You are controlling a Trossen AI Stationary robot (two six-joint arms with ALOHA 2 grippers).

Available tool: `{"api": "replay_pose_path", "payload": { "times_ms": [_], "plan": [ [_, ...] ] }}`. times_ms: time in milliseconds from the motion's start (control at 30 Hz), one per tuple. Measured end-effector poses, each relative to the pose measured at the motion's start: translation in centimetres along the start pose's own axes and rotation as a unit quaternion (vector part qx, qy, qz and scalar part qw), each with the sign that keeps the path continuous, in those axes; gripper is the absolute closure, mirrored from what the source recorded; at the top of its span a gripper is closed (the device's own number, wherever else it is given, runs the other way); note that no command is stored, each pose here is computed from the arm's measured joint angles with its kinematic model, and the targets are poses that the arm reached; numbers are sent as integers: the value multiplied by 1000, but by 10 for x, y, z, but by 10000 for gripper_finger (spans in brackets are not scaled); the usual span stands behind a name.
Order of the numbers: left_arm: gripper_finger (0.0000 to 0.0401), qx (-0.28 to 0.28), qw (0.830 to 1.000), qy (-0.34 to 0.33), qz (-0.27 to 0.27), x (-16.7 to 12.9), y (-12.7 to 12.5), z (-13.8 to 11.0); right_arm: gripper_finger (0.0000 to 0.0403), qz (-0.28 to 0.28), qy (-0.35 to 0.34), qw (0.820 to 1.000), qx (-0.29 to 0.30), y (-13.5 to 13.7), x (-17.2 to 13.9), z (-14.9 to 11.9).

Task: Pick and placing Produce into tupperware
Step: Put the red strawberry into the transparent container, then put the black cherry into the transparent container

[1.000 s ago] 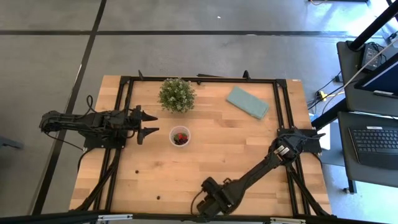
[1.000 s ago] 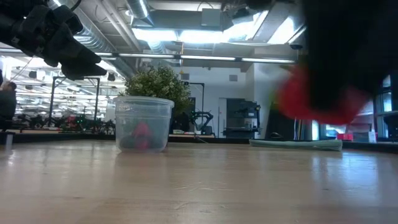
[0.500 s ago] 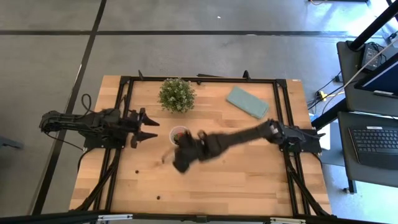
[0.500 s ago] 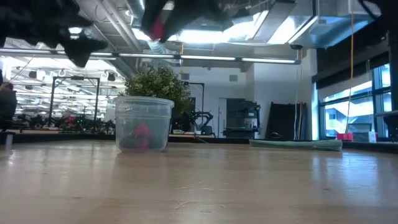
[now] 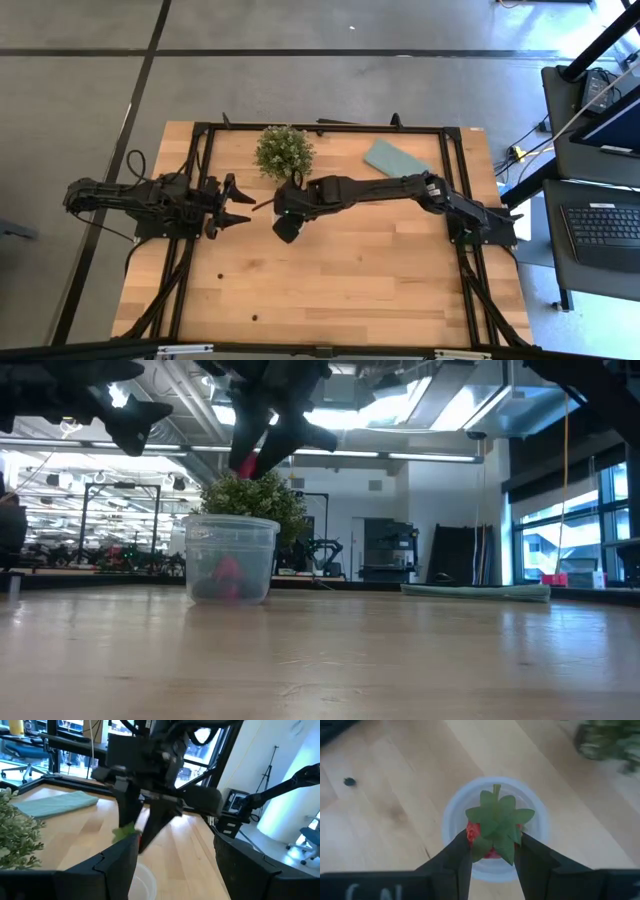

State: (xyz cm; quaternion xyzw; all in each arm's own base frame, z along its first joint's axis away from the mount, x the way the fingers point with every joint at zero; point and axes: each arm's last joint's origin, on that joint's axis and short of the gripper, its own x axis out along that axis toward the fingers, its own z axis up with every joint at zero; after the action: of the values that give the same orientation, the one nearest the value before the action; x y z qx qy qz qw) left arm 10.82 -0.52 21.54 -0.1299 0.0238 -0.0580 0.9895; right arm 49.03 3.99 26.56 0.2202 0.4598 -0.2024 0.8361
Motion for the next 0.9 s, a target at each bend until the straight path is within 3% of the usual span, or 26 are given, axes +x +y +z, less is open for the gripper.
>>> {"api": "replay_pose_path", "payload": {
  "times_ms": [433,900],
  "plan": [
    [150,0,1000,0,1,0,0,0,275,-3,16,1000,2,-11,54,-25],
    [151,4,1000,1,3,0,0,0,217,6,18,1000,-10,-12,53,-23]
  ]
}}
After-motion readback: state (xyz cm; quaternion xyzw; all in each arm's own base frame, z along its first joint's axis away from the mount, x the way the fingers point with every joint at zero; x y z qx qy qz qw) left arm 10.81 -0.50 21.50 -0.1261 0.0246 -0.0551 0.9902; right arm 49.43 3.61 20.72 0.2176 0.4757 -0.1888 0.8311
